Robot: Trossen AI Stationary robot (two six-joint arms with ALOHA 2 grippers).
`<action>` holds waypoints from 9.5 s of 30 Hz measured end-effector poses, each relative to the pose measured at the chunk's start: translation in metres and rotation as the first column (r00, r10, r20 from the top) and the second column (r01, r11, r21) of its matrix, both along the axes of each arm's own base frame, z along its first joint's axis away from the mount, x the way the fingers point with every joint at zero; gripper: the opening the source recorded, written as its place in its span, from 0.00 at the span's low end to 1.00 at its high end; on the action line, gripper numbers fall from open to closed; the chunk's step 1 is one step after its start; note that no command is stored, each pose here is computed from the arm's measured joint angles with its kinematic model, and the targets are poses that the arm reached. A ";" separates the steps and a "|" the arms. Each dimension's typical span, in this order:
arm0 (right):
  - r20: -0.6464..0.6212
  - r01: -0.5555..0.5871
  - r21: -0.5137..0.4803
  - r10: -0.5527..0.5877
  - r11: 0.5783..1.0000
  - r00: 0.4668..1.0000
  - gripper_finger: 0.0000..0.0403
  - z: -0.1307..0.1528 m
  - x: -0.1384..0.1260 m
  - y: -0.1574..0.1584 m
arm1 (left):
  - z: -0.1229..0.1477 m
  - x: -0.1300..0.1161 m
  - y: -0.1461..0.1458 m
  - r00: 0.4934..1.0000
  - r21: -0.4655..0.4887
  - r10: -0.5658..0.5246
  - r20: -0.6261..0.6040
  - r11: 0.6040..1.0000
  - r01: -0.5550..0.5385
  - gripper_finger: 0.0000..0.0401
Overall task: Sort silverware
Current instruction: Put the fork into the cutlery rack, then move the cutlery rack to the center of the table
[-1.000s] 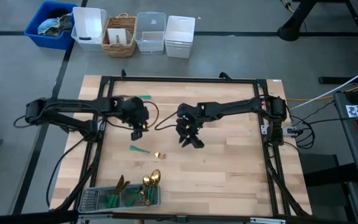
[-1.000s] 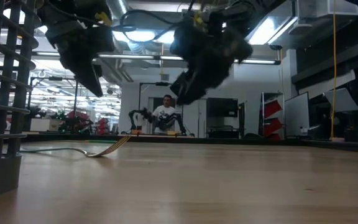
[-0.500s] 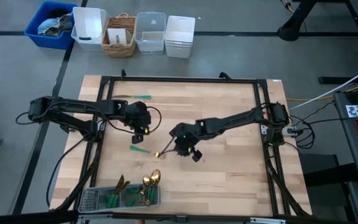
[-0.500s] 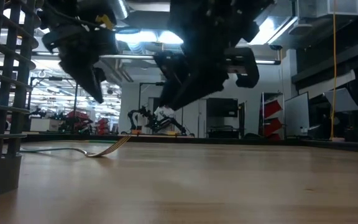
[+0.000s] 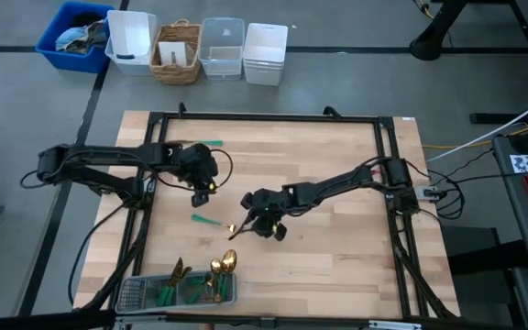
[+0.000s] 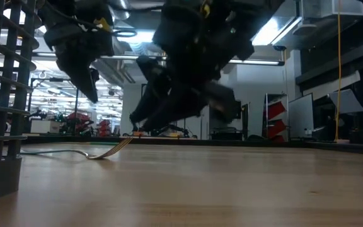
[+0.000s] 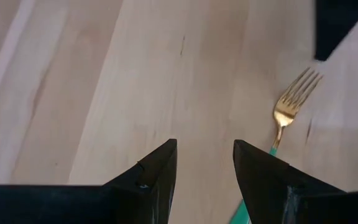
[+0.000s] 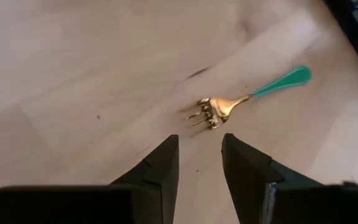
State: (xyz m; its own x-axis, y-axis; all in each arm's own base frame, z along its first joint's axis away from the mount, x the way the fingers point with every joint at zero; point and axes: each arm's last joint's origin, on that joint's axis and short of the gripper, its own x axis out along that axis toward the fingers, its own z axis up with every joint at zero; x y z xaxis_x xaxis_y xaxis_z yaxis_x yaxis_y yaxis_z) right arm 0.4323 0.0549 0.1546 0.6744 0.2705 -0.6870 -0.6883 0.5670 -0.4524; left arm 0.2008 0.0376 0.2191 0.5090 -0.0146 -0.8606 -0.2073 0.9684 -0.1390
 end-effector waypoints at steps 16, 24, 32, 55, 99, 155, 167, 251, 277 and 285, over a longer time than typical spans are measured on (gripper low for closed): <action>0.127 -0.023 -0.070 0.032 0.997 0.991 0.30 -0.027 0.016 0.008 | 0.004 -0.001 0.000 0.999 0.005 -0.001 0.032 1.000 0.001 0.37; 0.107 -0.025 -0.073 0.033 0.997 0.994 0.30 -0.044 0.018 0.009 | 0.004 -0.001 0.000 0.999 0.006 -0.001 0.034 1.000 0.001 0.37; 0.154 -0.022 -0.067 0.032 0.997 0.988 0.29 -0.040 0.021 0.009 | 0.004 -0.001 0.000 0.999 0.006 -0.001 0.035 1.000 0.000 0.37; 0.112 0.182 -0.022 -0.178 0.983 0.978 0.02 -0.036 0.020 0.005 | 0.015 -0.009 -0.002 0.996 -0.005 0.014 0.091 1.000 -0.014 0.37; -0.290 0.319 0.802 -0.138 0.505 0.947 0.01 0.252 -0.042 0.012 | 0.019 -0.103 -0.025 0.785 0.026 0.129 0.605 0.983 -0.181 0.37; -0.594 0.594 0.794 -0.042 0.131 0.804 0.13 0.133 0.053 0.066 | 0.013 -0.104 -0.024 0.832 0.100 0.077 0.550 0.983 -0.157 0.37; -0.529 0.507 0.834 0.052 0.219 0.847 0.20 0.134 0.056 0.038 | 0.012 -0.104 -0.024 0.826 0.081 0.114 0.551 0.979 -0.189 0.37; -0.404 0.564 0.465 -0.403 0.682 0.821 0.19 0.086 -0.012 -0.243 | 0.055 -0.047 0.126 0.900 -0.022 0.363 -0.242 0.925 -0.379 0.29; -0.092 0.602 0.504 -0.655 0.619 0.750 0.35 0.062 0.055 -0.224 | 0.105 -0.092 0.065 0.878 0.006 0.459 0.133 0.886 -0.464 0.29; -0.154 0.629 0.494 -0.651 0.601 0.743 0.35 0.043 0.058 -0.222 | 0.059 -0.086 0.067 0.862 -0.005 0.479 0.166 0.874 -0.485 0.29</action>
State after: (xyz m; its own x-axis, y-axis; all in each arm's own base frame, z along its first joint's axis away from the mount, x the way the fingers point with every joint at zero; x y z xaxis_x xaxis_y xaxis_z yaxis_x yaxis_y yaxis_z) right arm 0.4904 -0.1673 0.1972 0.8286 0.0416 -0.5583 -0.0512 0.9987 -0.0016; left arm 0.1149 0.1043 0.2783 0.5728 0.2973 -0.7639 -0.6282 0.7578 -0.1761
